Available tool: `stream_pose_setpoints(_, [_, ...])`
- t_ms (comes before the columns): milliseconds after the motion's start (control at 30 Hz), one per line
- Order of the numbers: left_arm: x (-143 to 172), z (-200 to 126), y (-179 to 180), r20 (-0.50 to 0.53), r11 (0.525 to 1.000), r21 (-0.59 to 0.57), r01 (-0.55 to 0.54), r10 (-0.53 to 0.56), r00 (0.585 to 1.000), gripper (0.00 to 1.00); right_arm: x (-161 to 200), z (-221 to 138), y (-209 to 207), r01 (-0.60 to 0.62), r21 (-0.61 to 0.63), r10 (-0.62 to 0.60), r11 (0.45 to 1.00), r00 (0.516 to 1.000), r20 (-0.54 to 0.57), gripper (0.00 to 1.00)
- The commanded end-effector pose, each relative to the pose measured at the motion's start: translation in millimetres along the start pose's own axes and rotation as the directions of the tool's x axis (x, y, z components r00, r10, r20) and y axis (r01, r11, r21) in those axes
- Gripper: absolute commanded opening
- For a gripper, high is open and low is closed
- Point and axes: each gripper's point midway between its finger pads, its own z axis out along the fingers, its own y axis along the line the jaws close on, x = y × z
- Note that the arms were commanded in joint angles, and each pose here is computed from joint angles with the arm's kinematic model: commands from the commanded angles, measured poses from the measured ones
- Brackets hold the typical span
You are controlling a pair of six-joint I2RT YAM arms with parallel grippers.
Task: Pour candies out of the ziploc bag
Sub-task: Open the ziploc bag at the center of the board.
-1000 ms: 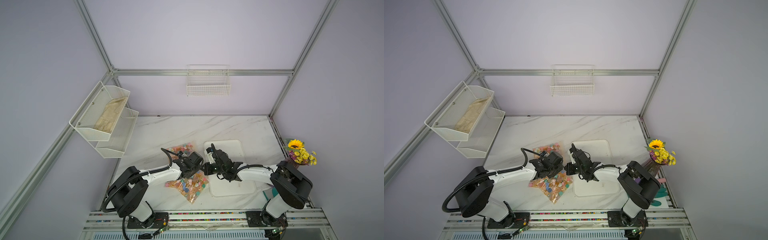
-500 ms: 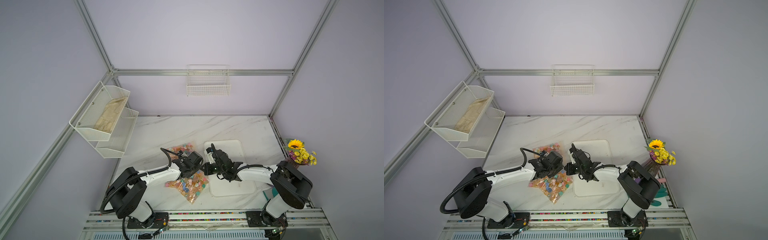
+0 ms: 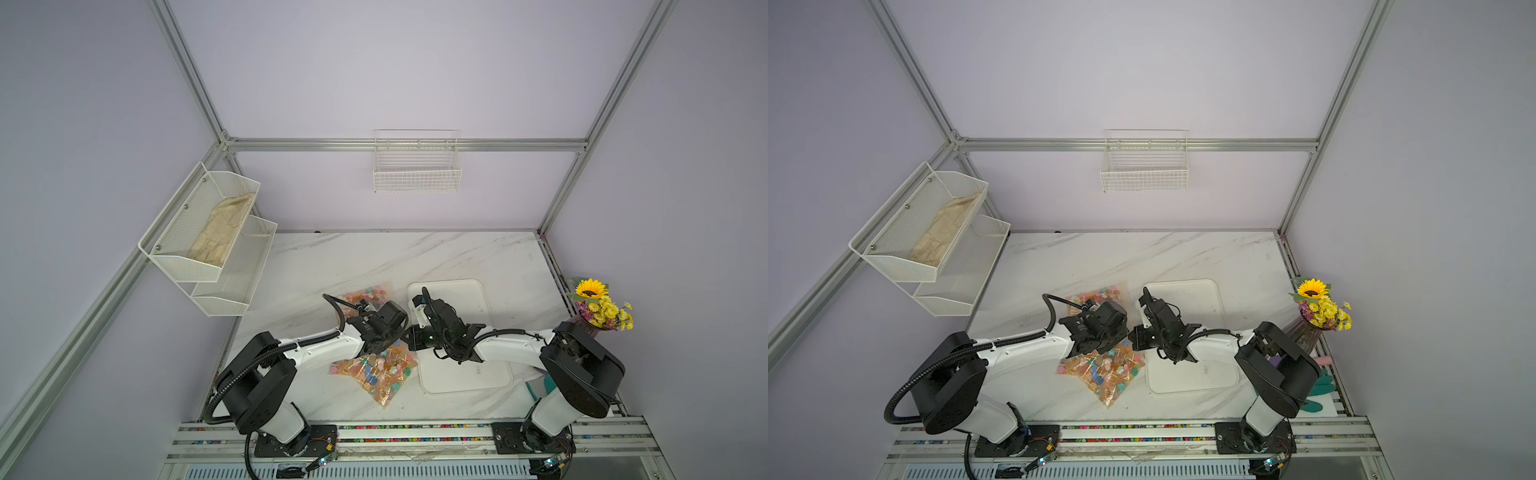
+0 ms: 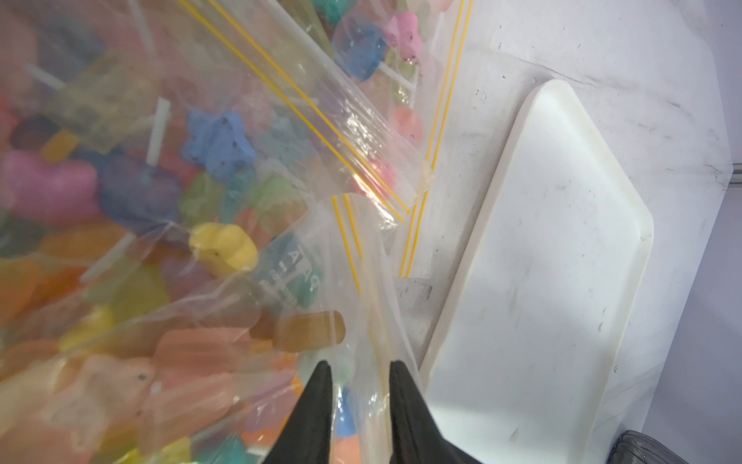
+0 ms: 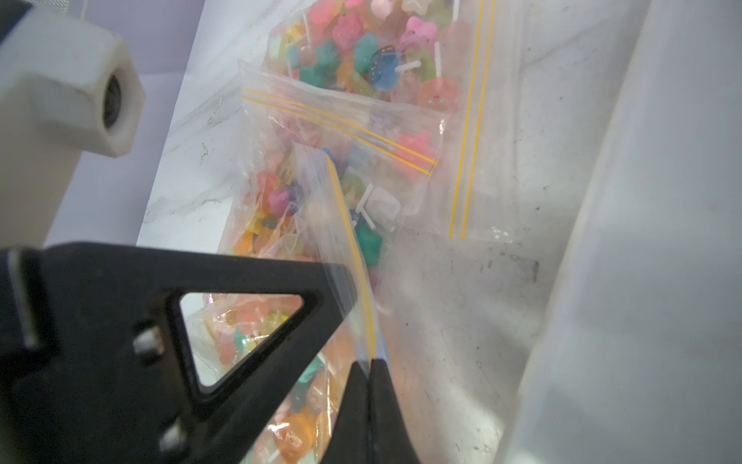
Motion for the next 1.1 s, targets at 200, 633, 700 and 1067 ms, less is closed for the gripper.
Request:
stream_pose_setpoints(200, [-14,-14,-44,0.031,0.993,0.118,0.015,-0.019,0.999,0.26,-11,0,7,0.005,-0.015,-0.004,1.0,1.0,0.022,0.0])
stream_pose_setpoints(633, [-15,-12,-49,0.035,0.993,0.122,0.007,-0.011,0.999,0.2,-10,1,6,0.002,-0.016,-0.002,1.0,1.0,0.022,0.0])
stream_pose_setpoints(700, [-15,-11,-47,0.034,0.993,0.117,0.009,-0.013,0.999,0.2,-10,0,7,0.003,-0.018,-0.003,1.0,1.0,0.023,0.0])
stream_pose_setpoints(1067, [-11,-8,-37,0.025,0.995,0.101,0.012,-0.015,1.0,0.12,-11,0,7,0.003,-0.018,-0.003,1.0,1.0,0.025,0.0])
